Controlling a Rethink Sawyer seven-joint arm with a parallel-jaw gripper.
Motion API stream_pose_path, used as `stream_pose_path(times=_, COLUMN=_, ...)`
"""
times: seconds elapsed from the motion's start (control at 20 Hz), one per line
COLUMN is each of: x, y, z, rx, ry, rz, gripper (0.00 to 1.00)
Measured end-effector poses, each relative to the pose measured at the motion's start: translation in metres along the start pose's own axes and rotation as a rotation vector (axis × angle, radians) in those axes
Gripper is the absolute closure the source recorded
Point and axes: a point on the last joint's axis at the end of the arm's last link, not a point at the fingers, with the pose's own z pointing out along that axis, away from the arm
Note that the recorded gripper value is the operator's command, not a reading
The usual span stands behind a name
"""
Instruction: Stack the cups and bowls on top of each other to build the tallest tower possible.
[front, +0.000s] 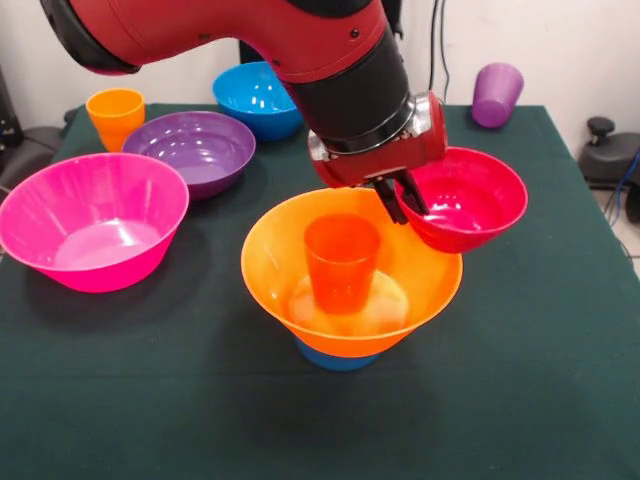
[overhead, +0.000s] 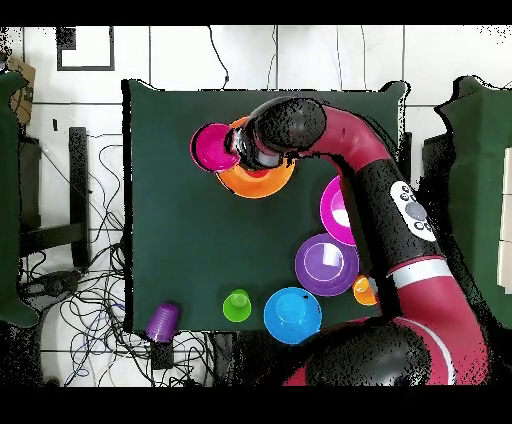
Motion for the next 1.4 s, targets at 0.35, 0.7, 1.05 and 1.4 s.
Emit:
stream_pose_path(times=0.35, x=0.003, y=-0.015, z=-0.007, rx=-0.048, ry=0.028, rz=0.009, gripper=1.0)
stream_pose_path(times=0.7, x=0.012, y=-0.042, z=-0.004, rx=-0.066, ry=0.086, rz=-0.028, gripper=1.0)
stream_pose_path(times=1.05, x=0.02, y=-0.069, z=0.01, rx=-0.06, ry=0.12, rz=-0.097, gripper=1.0)
stream_pose_path(times=1.4, x=0.02, y=-0.093, z=0.002, rx=-0.074, ry=0.102, rz=-0.12, gripper=1.0)
